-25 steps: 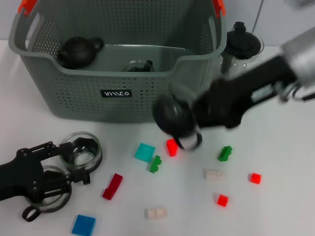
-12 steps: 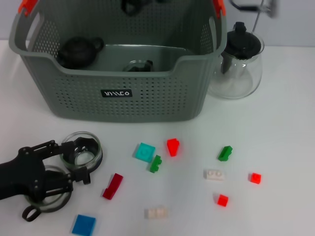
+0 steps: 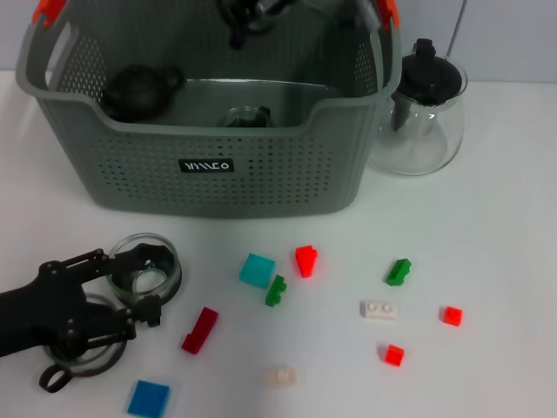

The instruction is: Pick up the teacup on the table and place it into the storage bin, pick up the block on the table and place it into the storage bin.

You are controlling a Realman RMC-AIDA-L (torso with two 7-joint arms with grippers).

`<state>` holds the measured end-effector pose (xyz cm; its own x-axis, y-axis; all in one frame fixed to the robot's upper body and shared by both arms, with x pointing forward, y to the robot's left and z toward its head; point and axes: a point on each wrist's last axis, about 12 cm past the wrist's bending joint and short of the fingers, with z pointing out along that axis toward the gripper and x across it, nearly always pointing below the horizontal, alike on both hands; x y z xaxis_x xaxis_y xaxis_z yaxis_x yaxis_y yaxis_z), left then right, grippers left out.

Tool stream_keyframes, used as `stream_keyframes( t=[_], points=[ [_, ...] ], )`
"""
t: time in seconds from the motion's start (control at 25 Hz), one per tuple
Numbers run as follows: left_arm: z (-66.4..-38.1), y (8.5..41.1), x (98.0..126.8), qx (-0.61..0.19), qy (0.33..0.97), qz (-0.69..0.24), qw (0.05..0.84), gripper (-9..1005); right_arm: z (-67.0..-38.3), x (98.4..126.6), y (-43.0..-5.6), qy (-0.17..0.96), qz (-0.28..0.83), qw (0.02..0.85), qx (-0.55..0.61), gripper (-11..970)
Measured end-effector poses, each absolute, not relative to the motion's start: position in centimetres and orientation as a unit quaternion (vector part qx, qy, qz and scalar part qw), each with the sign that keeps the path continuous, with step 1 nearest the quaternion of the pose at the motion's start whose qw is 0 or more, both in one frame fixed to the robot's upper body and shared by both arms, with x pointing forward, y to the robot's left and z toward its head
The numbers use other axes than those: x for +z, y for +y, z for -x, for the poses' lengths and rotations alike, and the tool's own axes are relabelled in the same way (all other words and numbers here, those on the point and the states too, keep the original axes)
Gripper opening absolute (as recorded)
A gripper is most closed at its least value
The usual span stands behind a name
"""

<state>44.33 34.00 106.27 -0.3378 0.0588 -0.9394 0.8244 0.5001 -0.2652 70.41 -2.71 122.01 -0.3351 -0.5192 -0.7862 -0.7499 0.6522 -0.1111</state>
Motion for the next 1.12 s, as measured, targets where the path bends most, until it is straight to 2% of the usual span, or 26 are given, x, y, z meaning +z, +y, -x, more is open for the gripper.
stream_keyframes(
  t=[0.44, 1.12],
  points=[
    [-44.3, 34.0, 106.2, -0.395, 0.718, -0.306, 0.485, 778, -69.8, 119.1, -4.8, 0.839, 0.385, 0.365, 0.124, 123],
    [-43.9, 34.1, 106.0, -0.396, 0.719, -0.300, 0.485, 778, -69.7, 118.5, -5.6, 0.852, 0.373, 0.347, 0.119, 162]
  ],
)
